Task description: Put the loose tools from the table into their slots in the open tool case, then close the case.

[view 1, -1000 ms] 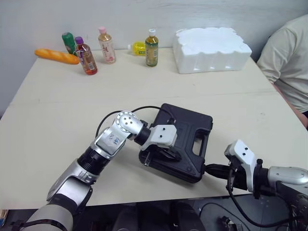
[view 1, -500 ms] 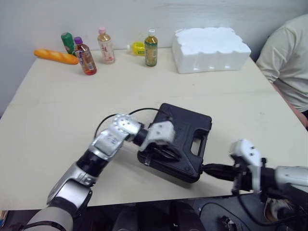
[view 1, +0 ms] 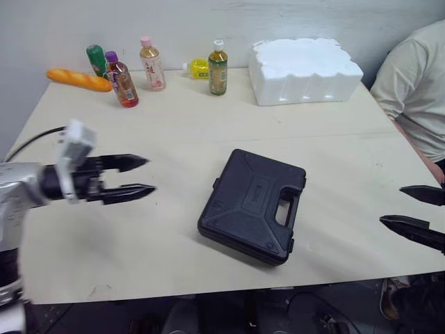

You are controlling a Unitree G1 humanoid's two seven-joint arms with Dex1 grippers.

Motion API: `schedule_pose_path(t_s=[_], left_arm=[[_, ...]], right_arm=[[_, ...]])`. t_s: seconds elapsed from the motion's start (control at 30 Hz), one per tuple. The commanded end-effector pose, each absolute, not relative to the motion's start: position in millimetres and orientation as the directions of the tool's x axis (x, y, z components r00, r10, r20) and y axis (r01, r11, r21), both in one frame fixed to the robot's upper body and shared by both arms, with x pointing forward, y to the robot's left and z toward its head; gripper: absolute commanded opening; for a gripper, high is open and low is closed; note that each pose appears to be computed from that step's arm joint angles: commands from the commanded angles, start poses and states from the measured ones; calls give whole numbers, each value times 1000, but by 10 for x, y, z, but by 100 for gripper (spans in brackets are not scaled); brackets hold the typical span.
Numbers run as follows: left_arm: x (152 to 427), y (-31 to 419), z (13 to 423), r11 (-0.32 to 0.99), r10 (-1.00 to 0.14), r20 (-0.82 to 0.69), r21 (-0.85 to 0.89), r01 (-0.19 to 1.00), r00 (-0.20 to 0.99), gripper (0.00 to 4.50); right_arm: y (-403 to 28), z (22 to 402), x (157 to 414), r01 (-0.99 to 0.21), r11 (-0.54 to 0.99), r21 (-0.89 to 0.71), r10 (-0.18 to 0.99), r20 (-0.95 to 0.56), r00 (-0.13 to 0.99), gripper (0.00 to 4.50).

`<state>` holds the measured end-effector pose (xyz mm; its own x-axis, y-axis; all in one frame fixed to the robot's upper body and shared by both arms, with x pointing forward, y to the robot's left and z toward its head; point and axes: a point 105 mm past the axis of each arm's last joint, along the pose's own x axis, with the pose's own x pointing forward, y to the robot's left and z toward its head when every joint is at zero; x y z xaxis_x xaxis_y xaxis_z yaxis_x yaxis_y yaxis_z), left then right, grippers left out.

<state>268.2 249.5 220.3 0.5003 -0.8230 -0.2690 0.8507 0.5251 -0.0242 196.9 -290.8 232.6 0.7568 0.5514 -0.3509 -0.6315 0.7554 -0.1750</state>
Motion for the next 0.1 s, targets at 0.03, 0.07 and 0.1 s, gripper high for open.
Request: schedule_pose_path(t_s=[0.03, 0.07, 0.1], left_arm=[[2652, 2636, 2306, 545, -806, -255, 33, 838, 534, 450], [2659, 2675, 2310, 557, -797, -254, 40, 829, 548, 450], [2662, 2715, 2314, 568, -788, -253, 49, 821, 560, 450]], right_arm=[[-2996, 2498, 1999, -607, 752, -256, 529, -316, 788, 443], [-3017, 2507, 2015, -603, 754, -260, 525, -315, 791, 443], [-3042, 2508, 2038, -599, 755, -267, 519, -315, 795, 443]])
